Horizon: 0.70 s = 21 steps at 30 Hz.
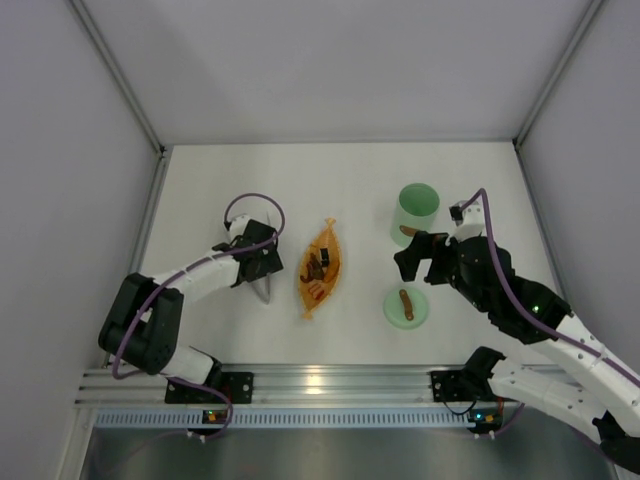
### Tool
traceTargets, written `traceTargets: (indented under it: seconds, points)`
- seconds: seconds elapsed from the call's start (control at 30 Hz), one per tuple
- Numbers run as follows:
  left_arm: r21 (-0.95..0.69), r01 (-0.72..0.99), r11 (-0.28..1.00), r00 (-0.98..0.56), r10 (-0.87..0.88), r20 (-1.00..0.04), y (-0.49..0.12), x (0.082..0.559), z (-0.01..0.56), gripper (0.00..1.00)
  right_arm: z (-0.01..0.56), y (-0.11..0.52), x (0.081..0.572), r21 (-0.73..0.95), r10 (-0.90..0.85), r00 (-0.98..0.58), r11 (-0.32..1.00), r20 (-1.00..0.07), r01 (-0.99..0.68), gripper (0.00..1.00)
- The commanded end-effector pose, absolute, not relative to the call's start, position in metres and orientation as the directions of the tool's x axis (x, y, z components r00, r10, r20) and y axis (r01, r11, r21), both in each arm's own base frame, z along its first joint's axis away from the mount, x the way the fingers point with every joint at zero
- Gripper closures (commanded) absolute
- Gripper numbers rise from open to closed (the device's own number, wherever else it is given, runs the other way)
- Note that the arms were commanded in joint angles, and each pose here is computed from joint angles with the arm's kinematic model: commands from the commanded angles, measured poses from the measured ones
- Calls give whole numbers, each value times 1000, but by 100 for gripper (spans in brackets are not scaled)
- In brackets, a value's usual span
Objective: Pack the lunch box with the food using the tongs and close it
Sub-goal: Pick up the clamp at the center of the board.
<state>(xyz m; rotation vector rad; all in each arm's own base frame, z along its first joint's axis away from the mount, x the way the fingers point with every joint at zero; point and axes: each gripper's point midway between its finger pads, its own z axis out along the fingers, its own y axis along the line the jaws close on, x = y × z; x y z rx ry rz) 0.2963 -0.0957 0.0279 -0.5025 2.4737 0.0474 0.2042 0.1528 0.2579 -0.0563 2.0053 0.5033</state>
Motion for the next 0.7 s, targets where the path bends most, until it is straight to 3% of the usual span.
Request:
traceTargets:
  seconds: [0.0,0.27,0.67]
  points:
    - [-87,-312,946,-761,-303,-573,-102,304,28,4,261,153,205,342,201,-461,908,-864,-244,0]
    - [-97,-301,949,-778,-303,-550,-106,301,20,8,258,152,203,345,203,-465,907,-862,-242,1]
    - [-118,-373,920,-734,-371,-568,-101,300,25,23,253,151,203,347,206,-468,908,-859,-236,1]
